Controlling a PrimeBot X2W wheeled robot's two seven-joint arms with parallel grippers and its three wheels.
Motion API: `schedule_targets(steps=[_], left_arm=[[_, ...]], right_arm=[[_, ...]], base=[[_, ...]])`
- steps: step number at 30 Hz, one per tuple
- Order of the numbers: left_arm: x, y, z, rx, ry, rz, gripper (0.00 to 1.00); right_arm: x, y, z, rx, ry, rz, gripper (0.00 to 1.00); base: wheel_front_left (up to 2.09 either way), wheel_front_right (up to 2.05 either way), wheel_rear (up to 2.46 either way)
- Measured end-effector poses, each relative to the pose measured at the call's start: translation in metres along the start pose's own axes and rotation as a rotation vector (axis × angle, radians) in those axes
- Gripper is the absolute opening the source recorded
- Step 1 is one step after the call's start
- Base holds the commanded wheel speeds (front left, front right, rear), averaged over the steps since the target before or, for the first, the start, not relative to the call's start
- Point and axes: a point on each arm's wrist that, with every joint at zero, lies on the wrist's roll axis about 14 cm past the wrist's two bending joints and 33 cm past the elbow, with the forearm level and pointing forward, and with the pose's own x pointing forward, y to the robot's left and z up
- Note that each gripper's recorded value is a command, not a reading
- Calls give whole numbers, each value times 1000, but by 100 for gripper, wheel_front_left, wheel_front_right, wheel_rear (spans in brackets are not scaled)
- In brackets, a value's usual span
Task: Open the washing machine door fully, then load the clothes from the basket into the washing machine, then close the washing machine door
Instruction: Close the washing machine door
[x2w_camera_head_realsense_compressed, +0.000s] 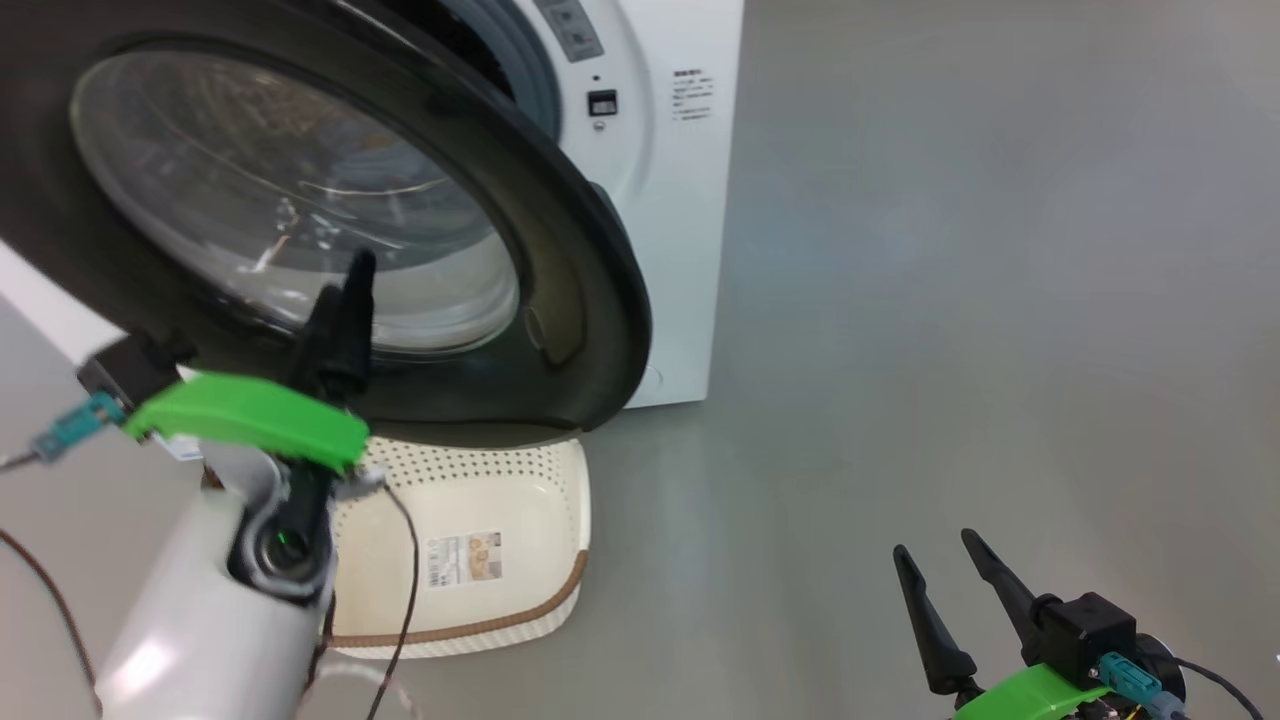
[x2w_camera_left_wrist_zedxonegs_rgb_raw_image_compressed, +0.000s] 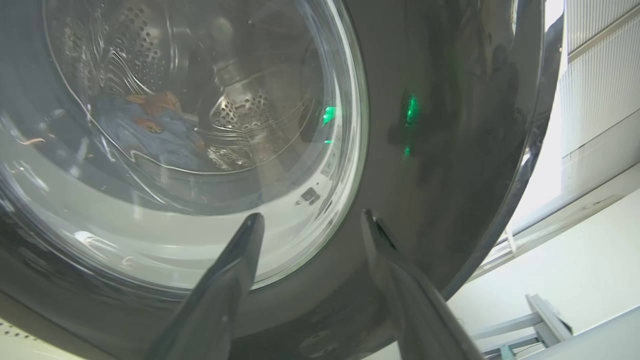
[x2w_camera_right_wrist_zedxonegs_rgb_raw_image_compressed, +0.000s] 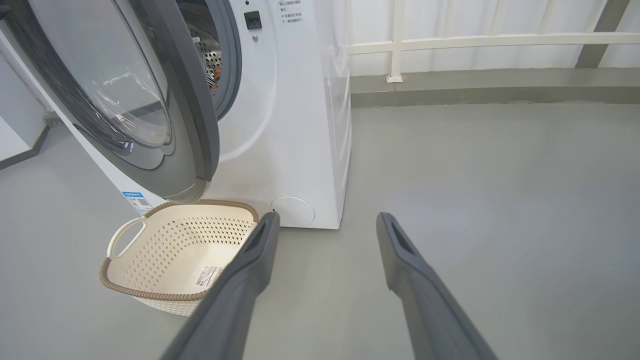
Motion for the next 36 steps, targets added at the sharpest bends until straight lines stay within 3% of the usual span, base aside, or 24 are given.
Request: schedule_targets(steps=[6,13,24,36], left_arm=[[-45,43,-18,279,5,92,100],[-87,66,-13,428,-31,168,100],[-170,94,-1,498,-139,323,100],[-222,94,-2,592,-190,388,100]], right_arm=[[5,13,2,-2,-7,43,100],[12,29,10,-7,-31,91,100],[8,46,25,-17,-73,142,100],[-4,57,30,-26,-90,171,100]], base=[[0,0,0],[0,0,0],[0,0,0],[0,0,0]])
